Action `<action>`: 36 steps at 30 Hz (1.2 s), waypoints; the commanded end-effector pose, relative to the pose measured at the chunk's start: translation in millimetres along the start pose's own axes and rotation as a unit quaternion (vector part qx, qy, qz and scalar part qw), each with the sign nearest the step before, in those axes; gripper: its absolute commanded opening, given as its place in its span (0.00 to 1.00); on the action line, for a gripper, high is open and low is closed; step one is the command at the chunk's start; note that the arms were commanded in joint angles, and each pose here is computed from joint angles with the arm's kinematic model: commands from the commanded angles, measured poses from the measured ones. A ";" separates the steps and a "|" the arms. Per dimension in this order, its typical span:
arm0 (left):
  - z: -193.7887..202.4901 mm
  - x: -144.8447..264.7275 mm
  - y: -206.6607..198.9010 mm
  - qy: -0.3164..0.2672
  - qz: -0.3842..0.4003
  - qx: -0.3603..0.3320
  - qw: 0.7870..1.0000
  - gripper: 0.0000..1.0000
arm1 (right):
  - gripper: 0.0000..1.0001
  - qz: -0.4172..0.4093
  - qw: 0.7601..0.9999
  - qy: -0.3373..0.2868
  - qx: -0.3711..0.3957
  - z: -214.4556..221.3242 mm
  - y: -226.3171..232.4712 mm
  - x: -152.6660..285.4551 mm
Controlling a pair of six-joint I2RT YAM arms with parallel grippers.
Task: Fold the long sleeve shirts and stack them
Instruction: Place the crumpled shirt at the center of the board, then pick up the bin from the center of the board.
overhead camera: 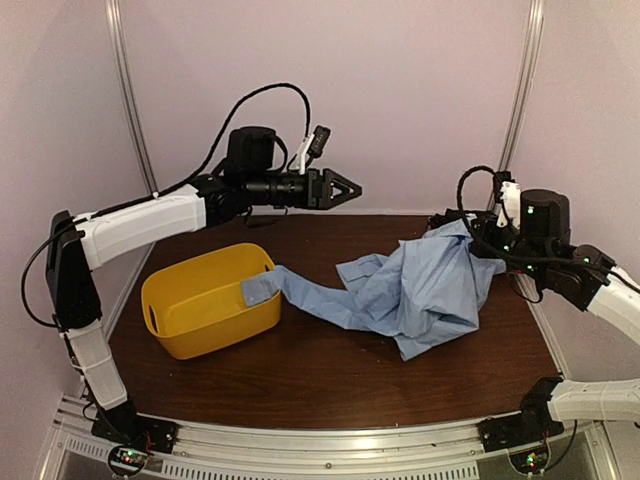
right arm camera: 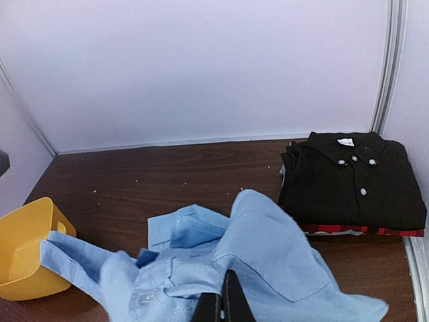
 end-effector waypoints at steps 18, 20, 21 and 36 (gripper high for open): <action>213.5 166.3 63.3 0.266 -0.339 0.017 0.902 0.78 | 1.00 -0.195 0.968 0.157 0.027 84.4 73.6 -29.9; 225.2 166.9 58.7 0.275 -0.333 0.023 0.902 0.78 | 1.00 -0.224 0.959 0.170 0.029 97.5 92.9 -32.2; 231.2 167.4 58.5 0.280 -0.332 0.026 0.900 0.77 | 1.00 -0.230 0.956 0.177 0.034 104.6 100.9 -34.3; 241.7 189.6 92.4 0.294 -0.439 0.006 0.849 0.31 | 1.00 -0.302 0.894 0.302 0.137 240.0 213.4 -96.3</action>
Point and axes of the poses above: each gripper's point midway between its finger pads, its own x axis back along the fingers, its own y axis along the line the jaws close on, z = x × y, the point moved 2 cm from there along x, back along the fingers, and after that the axes turned 4 degrees about -x, right-handed, at the moved point
